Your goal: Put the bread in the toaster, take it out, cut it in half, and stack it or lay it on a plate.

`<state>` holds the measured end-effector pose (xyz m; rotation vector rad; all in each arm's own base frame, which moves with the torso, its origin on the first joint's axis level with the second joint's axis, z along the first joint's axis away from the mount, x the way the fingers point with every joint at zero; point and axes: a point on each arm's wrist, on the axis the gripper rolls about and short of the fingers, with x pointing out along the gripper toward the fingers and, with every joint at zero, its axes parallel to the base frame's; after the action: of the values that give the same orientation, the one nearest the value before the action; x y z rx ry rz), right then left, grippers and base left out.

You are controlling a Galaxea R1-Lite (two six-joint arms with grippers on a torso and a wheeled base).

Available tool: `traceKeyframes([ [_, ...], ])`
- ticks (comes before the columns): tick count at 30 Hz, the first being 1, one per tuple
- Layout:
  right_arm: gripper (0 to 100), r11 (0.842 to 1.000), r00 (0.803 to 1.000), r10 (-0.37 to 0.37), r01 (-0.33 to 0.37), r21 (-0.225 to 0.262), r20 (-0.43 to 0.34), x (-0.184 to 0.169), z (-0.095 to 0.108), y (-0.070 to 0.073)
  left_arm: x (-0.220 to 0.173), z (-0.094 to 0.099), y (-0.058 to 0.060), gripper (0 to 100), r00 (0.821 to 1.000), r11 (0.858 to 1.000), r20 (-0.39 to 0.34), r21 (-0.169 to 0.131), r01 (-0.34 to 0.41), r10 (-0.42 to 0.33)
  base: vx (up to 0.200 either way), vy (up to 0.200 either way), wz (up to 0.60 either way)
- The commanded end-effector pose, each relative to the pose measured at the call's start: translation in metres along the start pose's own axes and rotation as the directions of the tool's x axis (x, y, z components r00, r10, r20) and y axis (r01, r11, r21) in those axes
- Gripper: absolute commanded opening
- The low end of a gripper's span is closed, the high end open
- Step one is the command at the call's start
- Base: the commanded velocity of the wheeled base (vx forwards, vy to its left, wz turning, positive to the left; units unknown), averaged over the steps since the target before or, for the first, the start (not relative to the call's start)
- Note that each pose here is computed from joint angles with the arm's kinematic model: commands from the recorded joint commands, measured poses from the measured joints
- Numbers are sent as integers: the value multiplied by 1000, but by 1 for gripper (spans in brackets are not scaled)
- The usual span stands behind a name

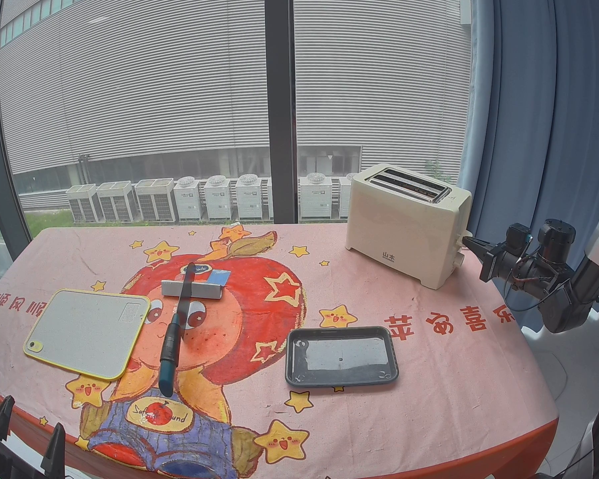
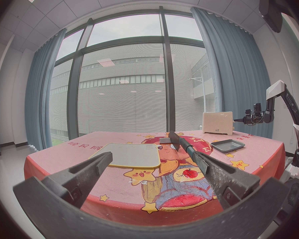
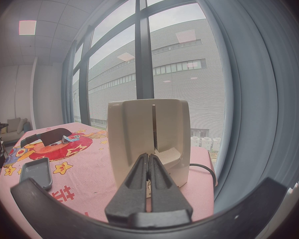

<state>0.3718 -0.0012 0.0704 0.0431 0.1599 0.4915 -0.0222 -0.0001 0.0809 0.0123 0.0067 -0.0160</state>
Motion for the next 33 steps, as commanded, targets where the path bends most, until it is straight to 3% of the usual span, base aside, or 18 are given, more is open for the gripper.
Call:
traceKeyframes([
  [1,0,1000,999,5,-4,-18,33,0,6,1,1,-4,0,100,1000,1000,-16,0,0,0,0,0,0],
  [19,0,999,997,9,-7,-34,83,-8,13,4,1,-4,0,100,1000,1000,-16,0,0,0,0,0,0],
  [24,0,999,996,16,-13,-37,84,-18,12,12,1,-4,0,100,1000,1000,-16,0,0,0,0,0,0],
  [30,0,997,987,19,-7,-78,157,-29,11,19,1,-4,0,100,1000,1000,-16,0,0,0,0,0,0],
  [33,0,997,990,19,-9,-76,143,-38,7,24,1,-4,0,100,1000,1000,-16,0,0,0,0,0,0],
])
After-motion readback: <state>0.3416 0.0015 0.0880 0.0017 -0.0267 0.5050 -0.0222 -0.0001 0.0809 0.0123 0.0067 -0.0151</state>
